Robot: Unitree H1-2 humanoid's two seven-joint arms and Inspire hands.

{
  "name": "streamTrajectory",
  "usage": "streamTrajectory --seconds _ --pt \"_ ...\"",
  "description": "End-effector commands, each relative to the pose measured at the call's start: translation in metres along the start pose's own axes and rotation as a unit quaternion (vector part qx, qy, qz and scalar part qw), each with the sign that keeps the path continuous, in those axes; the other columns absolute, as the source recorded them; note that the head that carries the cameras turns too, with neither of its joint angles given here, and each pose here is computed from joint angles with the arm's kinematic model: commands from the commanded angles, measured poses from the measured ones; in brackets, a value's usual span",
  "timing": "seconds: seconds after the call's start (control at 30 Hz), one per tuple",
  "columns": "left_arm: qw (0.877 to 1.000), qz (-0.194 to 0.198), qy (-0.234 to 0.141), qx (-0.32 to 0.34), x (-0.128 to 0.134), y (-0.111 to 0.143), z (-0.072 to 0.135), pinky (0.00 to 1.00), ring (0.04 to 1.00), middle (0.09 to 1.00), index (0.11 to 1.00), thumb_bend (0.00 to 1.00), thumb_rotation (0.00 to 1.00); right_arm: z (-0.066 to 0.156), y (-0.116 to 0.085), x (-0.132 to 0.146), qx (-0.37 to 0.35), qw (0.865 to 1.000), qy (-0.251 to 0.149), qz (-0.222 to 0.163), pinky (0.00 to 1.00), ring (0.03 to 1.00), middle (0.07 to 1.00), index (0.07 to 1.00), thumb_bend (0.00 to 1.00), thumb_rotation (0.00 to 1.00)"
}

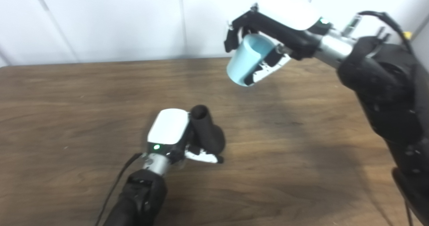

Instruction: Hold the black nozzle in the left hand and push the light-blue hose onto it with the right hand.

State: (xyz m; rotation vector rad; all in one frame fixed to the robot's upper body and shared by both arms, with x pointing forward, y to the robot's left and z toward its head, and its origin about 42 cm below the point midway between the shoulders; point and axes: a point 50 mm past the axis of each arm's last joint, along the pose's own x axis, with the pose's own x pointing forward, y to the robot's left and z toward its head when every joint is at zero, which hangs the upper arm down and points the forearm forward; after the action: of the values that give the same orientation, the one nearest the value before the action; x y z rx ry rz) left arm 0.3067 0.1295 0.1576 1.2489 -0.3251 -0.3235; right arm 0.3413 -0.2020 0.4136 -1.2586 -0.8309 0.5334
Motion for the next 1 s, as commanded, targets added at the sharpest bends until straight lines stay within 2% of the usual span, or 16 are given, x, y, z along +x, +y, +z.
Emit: streamTrajectory --seconds 0.0,0.17,0.23,0.37,0.4,0.47,0.5,0.57,0.73,0.97 --pt "0.999 -0.029 -0.018 -0.010 0.005 -0.014 0.017 0.60 0.578 0.465 0.496 0.53 0.00 0.011 -0.022 0.006 -0.015 0.999 -0.028 -0.025 0.43 0.398 0.496 0.494 0.52 0.00" --pt "0.999 -0.025 -0.022 -0.005 0.008 -0.016 0.020 0.59 0.566 0.457 0.499 0.52 0.00 0.015 -0.019 0.011 -0.010 0.999 -0.040 -0.016 0.36 0.383 0.510 0.488 0.52 0.00" --pt "0.999 -0.025 -0.022 -0.004 0.009 -0.017 0.022 0.60 0.564 0.459 0.498 0.52 0.00 0.016 -0.017 0.012 -0.006 0.999 -0.041 -0.013 0.48 0.380 0.496 0.504 0.52 0.00" --pt "0.999 -0.025 -0.023 -0.007 0.009 -0.016 0.024 0.61 0.572 0.469 0.494 0.52 0.00 0.014 -0.010 0.014 -0.001 0.999 -0.054 -0.003 0.54 0.380 0.480 0.517 0.52 0.00" --pt "0.999 -0.025 -0.023 -0.007 0.009 -0.015 0.025 0.61 0.573 0.470 0.494 0.52 0.00 0.013 -0.008 0.014 0.002 0.998 -0.056 0.003 0.49 0.379 0.483 0.515 0.52 0.00" --pt "0.999 -0.026 -0.023 -0.004 0.008 -0.015 0.026 0.61 0.575 0.471 0.493 0.52 0.00 0.012 -0.005 0.013 0.011 0.998 -0.053 0.015 0.45 0.381 0.485 0.515 0.52 0.00" --pt "0.999 -0.025 -0.024 -0.002 0.008 -0.015 0.026 0.61 0.575 0.473 0.492 0.52 0.00 0.012 -0.003 0.012 0.015 0.998 -0.049 0.021 0.39 0.381 0.495 0.515 0.52 0.00" --pt "0.999 -0.024 -0.025 0.000 0.008 -0.014 0.027 0.61 0.576 0.477 0.490 0.52 0.00 0.013 -0.001 0.010 0.019 0.998 -0.047 0.026 0.36 0.381 0.505 0.517 0.52 0.00" --pt "0.999 -0.027 -0.026 0.002 0.008 -0.012 0.028 0.61 0.578 0.483 0.487 0.52 0.00 0.013 0.005 0.007 0.029 0.998 -0.044 0.043 0.31 0.379 0.512 0.514 0.51 0.00" --pt "0.999 -0.025 -0.029 0.034 0.008 -0.007 0.031 0.66 0.593 0.503 0.476 0.52 0.00 0.014 0.011 0.005 0.036 0.997 -0.023 0.069 0.32 0.374 0.500 0.527 0.51 0.00"
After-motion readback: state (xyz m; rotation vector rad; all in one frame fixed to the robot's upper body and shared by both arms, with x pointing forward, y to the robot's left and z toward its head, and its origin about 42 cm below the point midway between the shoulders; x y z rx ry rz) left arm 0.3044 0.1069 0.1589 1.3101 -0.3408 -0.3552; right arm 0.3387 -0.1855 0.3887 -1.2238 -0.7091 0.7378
